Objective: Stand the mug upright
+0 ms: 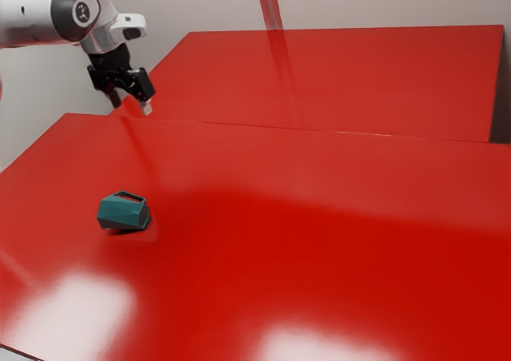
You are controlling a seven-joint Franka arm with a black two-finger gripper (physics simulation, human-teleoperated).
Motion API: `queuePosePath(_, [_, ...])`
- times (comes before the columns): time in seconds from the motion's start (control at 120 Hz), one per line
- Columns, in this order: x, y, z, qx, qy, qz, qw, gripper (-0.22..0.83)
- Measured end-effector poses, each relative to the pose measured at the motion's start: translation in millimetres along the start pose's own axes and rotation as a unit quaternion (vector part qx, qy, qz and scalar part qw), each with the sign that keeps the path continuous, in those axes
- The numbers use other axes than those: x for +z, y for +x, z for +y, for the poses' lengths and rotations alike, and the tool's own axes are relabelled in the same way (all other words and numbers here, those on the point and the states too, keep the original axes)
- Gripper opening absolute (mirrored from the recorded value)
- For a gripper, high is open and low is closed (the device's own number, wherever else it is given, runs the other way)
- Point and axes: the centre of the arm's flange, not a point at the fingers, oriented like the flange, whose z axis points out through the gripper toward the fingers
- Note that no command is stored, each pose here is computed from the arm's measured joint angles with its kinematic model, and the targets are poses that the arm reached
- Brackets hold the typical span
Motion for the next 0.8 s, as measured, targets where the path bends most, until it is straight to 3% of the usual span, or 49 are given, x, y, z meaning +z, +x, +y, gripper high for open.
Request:
queuePosePath(0.167, [1.4,-16.9,-5.5,-0.007,-0.009,0.002,1.000,0.62])
queuePosePath(0.275, [26.4,-64.9,-6.2,-0.013,-0.037,0.010,0.999,0.61])
queuePosePath(0.375, [55.0,-95.8,-37.1,-0.053,-0.051,0.030,0.997,0.62])
queuePosePath(0.592, [123.4,-140.8,-91.0,-0.130,-0.137,0.096,0.977,0.62])
queuePosePath(0.8, [163.3,-161.2,-119.7,-0.128,-0.175,0.161,0.963,0.61])
